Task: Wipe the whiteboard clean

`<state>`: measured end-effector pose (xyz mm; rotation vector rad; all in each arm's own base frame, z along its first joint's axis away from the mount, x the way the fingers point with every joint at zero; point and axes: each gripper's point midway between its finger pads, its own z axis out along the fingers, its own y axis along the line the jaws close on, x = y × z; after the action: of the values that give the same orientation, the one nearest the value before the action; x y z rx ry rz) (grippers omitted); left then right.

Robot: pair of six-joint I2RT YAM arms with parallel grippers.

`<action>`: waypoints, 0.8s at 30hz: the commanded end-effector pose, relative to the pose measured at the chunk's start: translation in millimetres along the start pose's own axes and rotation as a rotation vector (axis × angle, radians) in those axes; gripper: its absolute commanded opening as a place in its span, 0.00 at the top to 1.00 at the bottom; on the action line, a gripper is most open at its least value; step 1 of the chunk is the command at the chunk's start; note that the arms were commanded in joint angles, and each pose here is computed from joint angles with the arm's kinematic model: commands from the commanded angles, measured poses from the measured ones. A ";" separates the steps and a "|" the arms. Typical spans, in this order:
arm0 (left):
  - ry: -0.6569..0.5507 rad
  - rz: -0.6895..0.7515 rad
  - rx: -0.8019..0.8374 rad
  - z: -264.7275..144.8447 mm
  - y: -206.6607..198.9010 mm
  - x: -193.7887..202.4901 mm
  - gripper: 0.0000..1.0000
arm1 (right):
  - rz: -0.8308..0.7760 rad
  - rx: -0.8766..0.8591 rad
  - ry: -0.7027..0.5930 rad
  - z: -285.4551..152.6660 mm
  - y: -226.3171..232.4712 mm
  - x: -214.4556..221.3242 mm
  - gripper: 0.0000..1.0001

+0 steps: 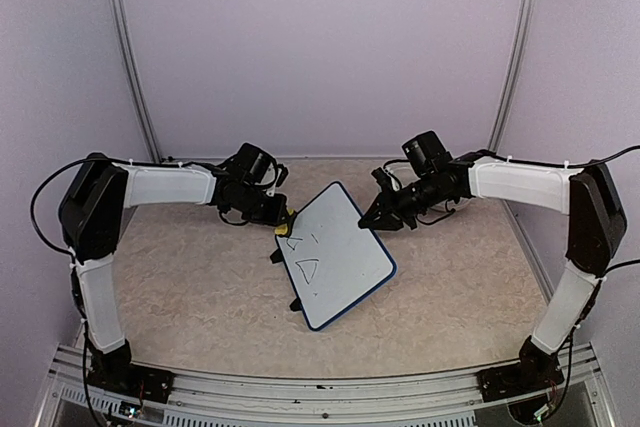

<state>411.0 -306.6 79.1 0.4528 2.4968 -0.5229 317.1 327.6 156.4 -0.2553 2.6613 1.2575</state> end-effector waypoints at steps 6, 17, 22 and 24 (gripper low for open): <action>0.036 0.133 0.172 -15.1 -99.0 15.2 1.00 | -0.019 -0.010 0.051 14.2 4.4 8.3 1.00; 0.058 0.077 0.179 -17.9 -117.1 38.5 1.00 | -0.015 0.005 0.045 12.9 2.9 7.7 1.00; 0.087 -0.081 0.098 -16.6 -64.0 74.0 1.00 | -0.014 0.016 0.039 10.9 2.2 7.6 1.00; 0.103 -0.093 0.081 -16.7 -57.1 86.7 1.00 | -0.016 0.021 0.035 9.6 1.8 7.2 1.00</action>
<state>331.9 -358.5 98.1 0.5023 2.4688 -0.6915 316.6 327.1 154.9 -0.2587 2.6789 1.2456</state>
